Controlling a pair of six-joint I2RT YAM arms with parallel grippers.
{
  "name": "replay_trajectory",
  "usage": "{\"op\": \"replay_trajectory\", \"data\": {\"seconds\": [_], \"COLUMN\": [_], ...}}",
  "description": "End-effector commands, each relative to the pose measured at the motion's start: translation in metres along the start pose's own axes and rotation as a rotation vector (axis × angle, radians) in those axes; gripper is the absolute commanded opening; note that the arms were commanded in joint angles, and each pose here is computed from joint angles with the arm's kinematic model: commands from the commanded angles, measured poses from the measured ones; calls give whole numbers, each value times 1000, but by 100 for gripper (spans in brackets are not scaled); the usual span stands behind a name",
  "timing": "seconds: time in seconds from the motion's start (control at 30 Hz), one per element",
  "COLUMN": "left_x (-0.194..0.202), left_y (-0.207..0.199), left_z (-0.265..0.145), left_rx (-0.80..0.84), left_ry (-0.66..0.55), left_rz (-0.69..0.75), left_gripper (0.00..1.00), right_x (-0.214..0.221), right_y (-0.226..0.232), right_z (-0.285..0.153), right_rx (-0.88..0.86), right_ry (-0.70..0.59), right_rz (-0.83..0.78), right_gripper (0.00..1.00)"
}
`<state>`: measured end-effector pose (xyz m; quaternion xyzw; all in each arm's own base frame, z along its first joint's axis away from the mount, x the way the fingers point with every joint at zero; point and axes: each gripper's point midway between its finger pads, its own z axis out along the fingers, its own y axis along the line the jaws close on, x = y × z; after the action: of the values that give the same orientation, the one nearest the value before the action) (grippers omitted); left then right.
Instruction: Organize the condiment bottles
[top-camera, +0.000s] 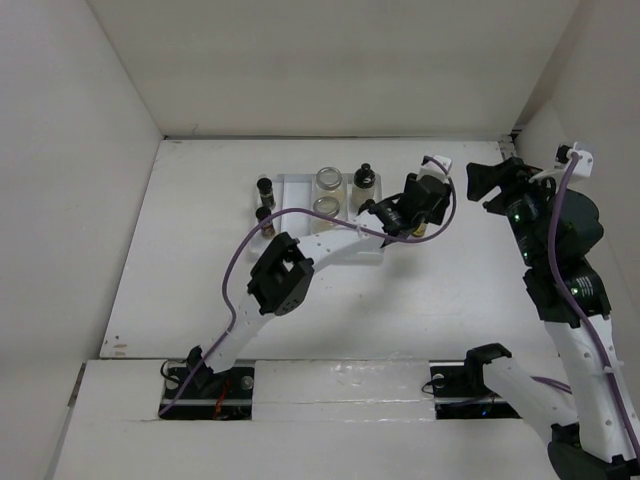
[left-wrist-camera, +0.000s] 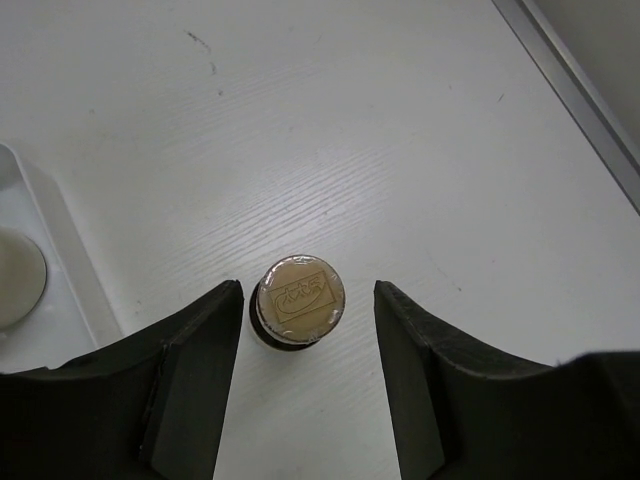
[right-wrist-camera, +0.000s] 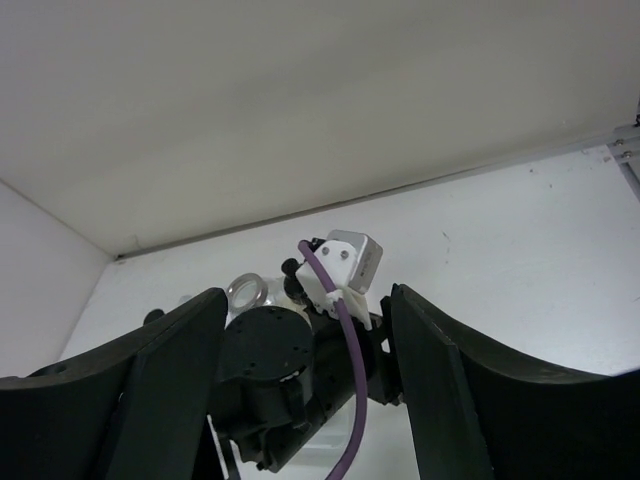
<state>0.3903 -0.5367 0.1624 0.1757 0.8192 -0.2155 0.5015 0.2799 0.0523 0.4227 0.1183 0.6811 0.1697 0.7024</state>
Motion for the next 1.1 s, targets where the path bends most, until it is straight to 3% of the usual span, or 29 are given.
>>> {"op": "replay_trajectory", "data": {"seconds": [0.0, 0.33, 0.4, 0.53, 0.67, 0.7, 0.87, 1.07], "left_x": [-25, -20, -27, -55, -92, -124, -189, -234], "left_y": [-8, -11, -12, -14, -18, -22, -19, 25], "left_z": [-4, 5, 1, -20, -60, -86, -157, -242], "left_rx": [5, 16, 20, 37, 93, 132, 188, 112], "left_ry": [-61, -65, -75, -118, -182, -246, -373, -509], "left_rz": [-18, -20, -25, -42, -70, -95, -134, -154], "left_gripper": [50, 29, 22, 18, 17, 17, 17, 17], "right_x": [-10, 8, 8, 8, -19, -22, -58, -53], "right_y": [6, 18, 22, 22, 22, 23, 35, 46], "right_z": [-4, -2, -3, -3, -13, -15, -35, -43], "right_rx": [-34, -128, -149, -149, -128, -129, -161, -233], "right_ry": [-33, 9, 7, 7, -64, -67, -145, -124], "right_rz": [-10, -12, -12, -12, -14, -13, -4, -11], "right_gripper": [72, 72, 72, 72, 72, 72, 72, 72]}}
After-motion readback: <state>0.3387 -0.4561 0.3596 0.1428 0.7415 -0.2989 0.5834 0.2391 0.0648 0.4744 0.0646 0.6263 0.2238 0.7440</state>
